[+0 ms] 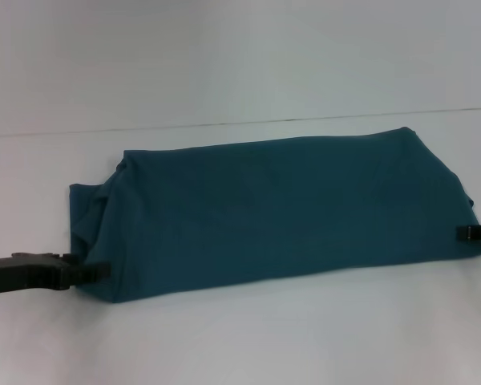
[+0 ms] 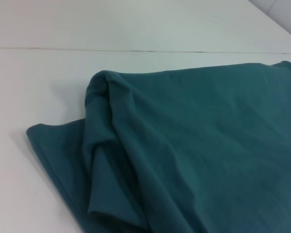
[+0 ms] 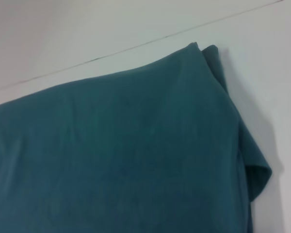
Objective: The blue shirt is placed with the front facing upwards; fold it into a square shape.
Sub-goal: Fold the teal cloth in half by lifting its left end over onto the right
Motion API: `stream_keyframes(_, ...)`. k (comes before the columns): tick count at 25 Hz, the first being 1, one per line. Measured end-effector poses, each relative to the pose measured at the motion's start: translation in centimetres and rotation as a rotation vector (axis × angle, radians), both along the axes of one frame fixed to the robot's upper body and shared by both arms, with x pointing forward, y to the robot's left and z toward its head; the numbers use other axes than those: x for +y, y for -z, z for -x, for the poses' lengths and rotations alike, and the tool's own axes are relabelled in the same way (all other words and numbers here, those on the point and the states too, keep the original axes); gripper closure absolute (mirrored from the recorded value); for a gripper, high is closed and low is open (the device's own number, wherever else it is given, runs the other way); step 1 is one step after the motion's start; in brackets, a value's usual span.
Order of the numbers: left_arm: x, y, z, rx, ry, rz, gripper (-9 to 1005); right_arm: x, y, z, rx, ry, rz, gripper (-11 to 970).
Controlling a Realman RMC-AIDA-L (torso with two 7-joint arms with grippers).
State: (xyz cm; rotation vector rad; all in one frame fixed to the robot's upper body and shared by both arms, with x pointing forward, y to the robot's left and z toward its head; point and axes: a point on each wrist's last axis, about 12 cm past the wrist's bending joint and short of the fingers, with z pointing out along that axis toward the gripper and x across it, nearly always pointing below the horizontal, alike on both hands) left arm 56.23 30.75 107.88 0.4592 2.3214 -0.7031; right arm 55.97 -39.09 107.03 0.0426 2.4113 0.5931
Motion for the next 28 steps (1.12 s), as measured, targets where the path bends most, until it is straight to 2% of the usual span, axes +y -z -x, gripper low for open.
stream_keyframes(3, 0.01, 0.0, -0.01, -0.001, -0.001, -0.001, 276, -0.28, 0.04, 0.21, 0.006, 0.008, -0.005, 380)
stream_keyframes(14, -0.02, 0.03, -0.01, 0.0, -0.002, 0.0, 275, -0.43, 0.14, 0.4, 0.013, 0.008, -0.011, 833)
stream_keyframes(16, -0.03, 0.04, 0.0, 0.0, -0.002, 0.0, 275, -0.43, 0.14, 0.4, 0.013, 0.008, -0.011, 956)
stream_keyframes(28, -0.03, -0.27, 0.08, 0.003, 0.014, 0.006, 276, -0.84, 0.09, 0.69, 0.007, 0.023, -0.013, 957)
